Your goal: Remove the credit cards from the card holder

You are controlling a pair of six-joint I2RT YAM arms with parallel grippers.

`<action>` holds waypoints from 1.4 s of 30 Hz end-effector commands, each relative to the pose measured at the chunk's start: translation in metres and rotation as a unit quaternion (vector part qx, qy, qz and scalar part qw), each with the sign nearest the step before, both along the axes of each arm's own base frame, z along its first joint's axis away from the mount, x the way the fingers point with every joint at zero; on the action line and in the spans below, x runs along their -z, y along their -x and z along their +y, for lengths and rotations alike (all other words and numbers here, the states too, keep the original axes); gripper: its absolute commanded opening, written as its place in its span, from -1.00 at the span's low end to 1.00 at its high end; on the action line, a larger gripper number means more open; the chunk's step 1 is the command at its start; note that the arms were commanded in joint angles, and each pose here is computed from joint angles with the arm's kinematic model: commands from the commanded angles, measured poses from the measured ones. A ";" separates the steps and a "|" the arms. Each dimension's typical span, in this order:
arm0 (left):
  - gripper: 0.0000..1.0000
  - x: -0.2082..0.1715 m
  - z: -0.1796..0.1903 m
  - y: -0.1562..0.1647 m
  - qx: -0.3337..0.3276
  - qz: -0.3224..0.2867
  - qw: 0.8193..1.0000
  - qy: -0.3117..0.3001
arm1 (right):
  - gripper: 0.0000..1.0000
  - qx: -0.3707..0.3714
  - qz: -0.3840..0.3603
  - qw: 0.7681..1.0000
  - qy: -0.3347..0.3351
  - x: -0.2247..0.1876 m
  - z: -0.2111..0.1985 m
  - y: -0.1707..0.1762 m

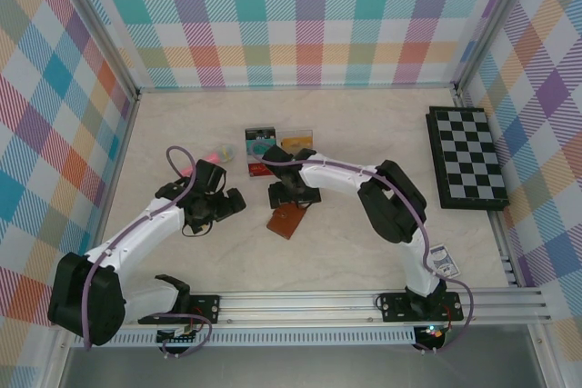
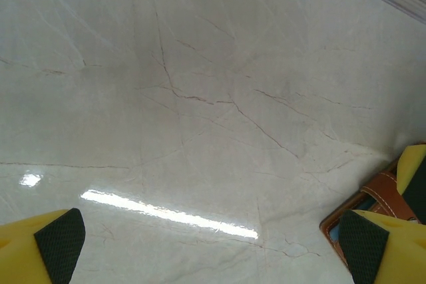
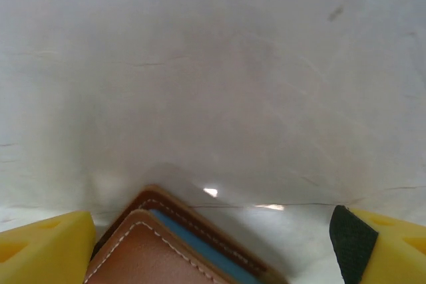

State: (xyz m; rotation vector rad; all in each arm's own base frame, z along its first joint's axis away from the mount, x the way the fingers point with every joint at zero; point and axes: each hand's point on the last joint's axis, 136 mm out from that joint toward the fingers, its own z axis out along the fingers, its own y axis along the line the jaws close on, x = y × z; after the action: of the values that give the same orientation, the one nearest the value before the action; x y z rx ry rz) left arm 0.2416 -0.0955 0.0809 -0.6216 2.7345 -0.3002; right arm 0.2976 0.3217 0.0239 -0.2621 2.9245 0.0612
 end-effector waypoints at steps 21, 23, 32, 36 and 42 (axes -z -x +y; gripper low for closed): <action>0.83 -0.002 -0.050 0.009 0.018 0.016 0.988 0.152 | 0.85 0.033 0.049 0.997 0.046 -0.020 -0.089 0.061; 0.79 0.000 -0.058 0.013 0.019 0.021 0.986 0.166 | 0.83 0.028 0.049 0.998 0.007 -0.027 -0.085 0.060; 0.71 0.009 -0.090 0.030 0.029 0.028 0.983 0.180 | 0.77 -0.158 0.076 0.971 -0.163 -0.054 -0.030 0.076; 0.71 0.012 -0.090 0.030 0.024 0.026 0.984 0.175 | 0.77 -0.180 0.091 0.969 -0.143 -0.042 -0.027 0.073; 0.67 0.014 -0.093 0.030 0.026 0.031 0.984 0.173 | 0.71 -0.173 0.098 0.975 -0.095 -0.020 -0.024 0.063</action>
State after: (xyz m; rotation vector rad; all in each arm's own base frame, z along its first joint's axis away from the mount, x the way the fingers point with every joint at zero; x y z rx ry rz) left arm 0.2127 -0.1866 0.0719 -0.6479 2.7806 -0.8049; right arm 0.2318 0.2960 0.0473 -0.7248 2.9927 0.4892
